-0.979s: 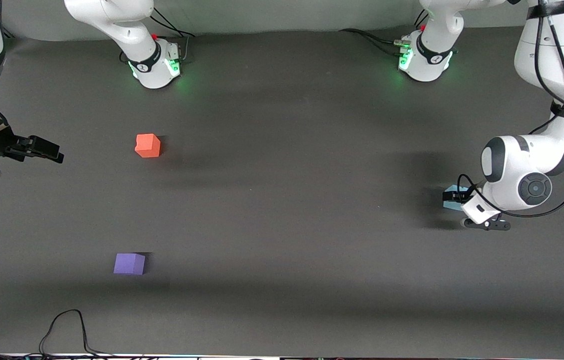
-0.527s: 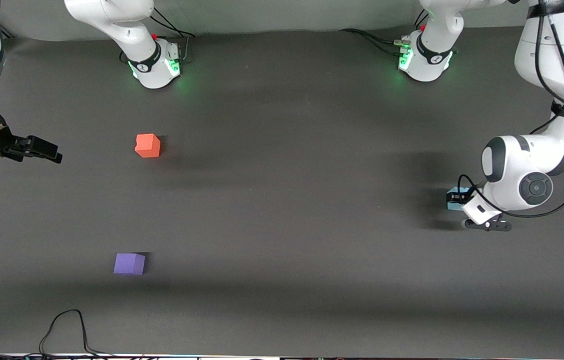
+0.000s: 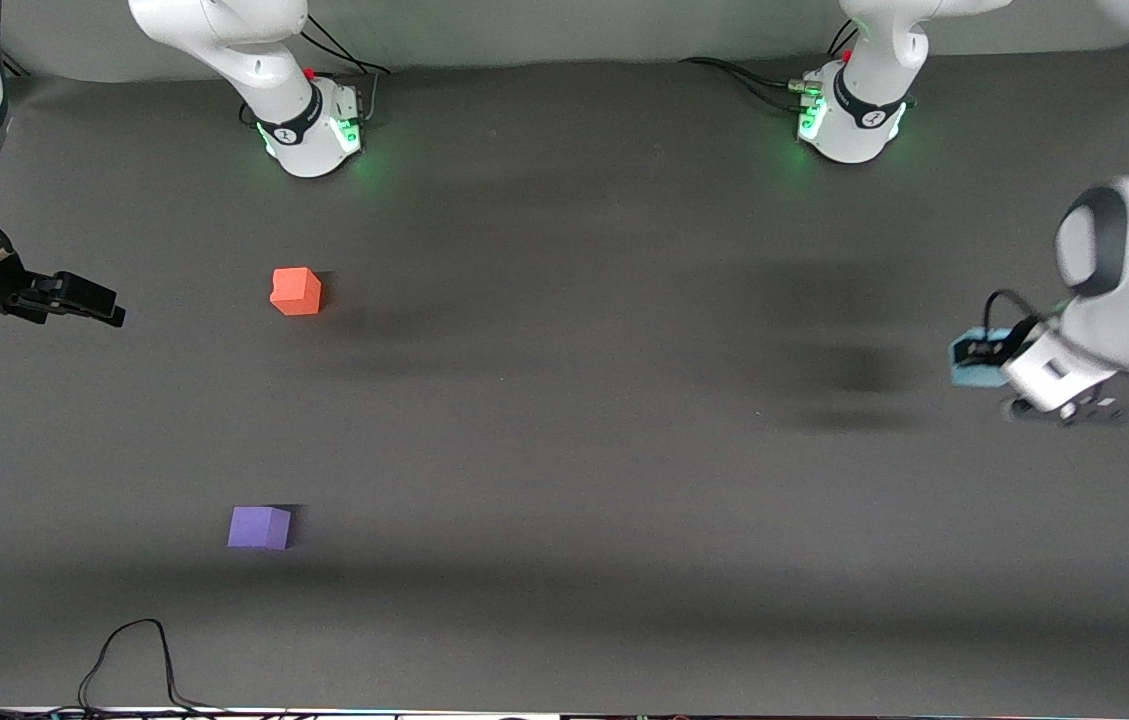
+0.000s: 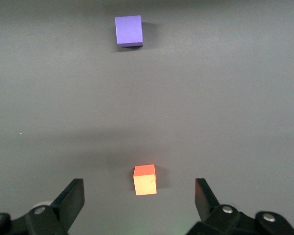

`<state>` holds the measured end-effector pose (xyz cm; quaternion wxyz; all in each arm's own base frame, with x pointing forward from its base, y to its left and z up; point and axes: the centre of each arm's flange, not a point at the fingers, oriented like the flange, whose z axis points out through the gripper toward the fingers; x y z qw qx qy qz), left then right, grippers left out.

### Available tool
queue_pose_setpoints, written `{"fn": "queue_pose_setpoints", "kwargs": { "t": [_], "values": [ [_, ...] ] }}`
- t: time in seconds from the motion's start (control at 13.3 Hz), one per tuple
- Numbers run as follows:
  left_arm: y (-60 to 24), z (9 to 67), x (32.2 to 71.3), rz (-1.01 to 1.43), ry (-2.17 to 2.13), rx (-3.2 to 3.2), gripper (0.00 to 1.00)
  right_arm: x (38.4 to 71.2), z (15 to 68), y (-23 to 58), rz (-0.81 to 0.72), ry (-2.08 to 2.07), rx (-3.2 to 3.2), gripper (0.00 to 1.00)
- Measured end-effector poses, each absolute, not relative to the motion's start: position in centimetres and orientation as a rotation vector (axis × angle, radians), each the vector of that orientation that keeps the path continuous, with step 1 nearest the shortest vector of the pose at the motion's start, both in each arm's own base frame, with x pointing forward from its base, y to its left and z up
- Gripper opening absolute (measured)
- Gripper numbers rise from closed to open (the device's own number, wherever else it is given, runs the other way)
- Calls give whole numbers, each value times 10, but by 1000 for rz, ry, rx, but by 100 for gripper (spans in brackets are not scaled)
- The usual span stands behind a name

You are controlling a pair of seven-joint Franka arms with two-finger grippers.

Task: Place blue block between orange and purple blocks
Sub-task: 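Carry the light blue cube with the left gripper toward the table's middle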

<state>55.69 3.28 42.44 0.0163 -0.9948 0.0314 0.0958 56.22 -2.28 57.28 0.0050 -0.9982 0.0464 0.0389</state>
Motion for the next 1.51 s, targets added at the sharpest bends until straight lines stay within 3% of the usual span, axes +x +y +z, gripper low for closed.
{"fn": "queue_pose_setpoints", "kwargs": {
  "t": [0.3,0.6,1.13,1.51],
  "values": [
    [31,526,518,286,83,-3093,59,562,573,-23,121,145,-3126,100],
    [2,560,515,252,19,-3155,59,562,573,-23,121,144,-3126,100],
    [-260,534,539,208,-373,-3157,59,562,574,-23,119,144,-3126,100],
    [-426,438,502,152,-685,-3115,59,562,574,-23,119,144,-3126,100]
  ]
}}
